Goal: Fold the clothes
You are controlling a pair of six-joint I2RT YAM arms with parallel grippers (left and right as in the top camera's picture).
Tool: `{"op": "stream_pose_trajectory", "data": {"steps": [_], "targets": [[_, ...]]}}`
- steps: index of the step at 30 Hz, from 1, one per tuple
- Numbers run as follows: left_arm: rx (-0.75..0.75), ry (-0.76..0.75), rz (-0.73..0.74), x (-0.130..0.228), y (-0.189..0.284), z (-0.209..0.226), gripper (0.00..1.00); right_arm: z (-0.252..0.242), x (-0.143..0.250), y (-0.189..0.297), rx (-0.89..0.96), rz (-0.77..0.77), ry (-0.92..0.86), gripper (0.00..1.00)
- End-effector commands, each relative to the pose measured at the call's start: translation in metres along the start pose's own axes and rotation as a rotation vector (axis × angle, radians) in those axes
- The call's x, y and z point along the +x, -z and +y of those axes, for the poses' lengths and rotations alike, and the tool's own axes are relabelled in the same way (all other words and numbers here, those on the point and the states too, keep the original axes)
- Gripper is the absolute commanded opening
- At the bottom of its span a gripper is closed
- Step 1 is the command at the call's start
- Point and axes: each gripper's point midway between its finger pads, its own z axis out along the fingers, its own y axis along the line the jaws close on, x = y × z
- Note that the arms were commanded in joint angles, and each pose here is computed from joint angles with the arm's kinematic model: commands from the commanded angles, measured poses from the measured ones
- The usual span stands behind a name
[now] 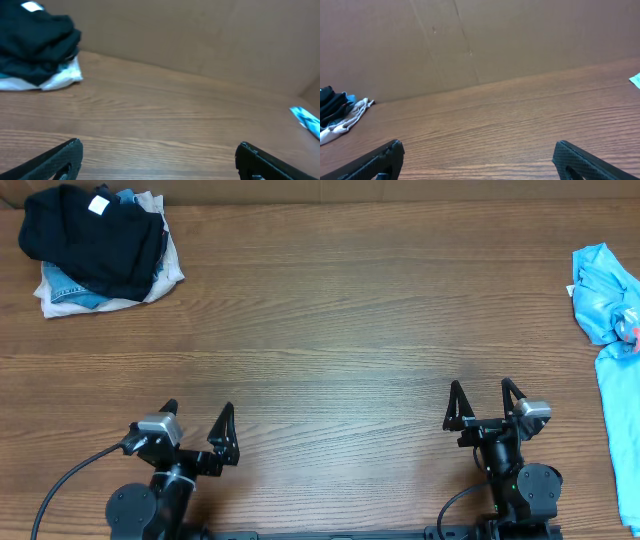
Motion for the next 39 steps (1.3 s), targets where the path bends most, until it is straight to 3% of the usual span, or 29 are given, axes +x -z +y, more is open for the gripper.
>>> {"op": "stream_pose_trajectory", "data": {"steps": [1, 19, 29, 39], "targets": [[-0.094, 0.063, -0.055, 0.003, -0.007, 0.021, 1.00, -0.001, 0.002, 0.000, 0.004, -0.002, 0.010, 1.00], [-0.196, 0.064, -0.212, 0.027, -0.034, 0.060, 1.00, -0.001, 0.002, 0.000, 0.004, -0.002, 0.010, 1.00], [-0.246, -0.074, -0.170, 0.034, -0.033, 0.067, 1.00, -0.001, 0.002, 0.000, 0.004, -0.002, 0.010, 1.00], [-0.240, -0.074, -0.168, 0.034, -0.034, 0.066, 1.00, -0.001, 0.002, 0.000, 0.004, -0.002, 0.010, 1.00]]}}
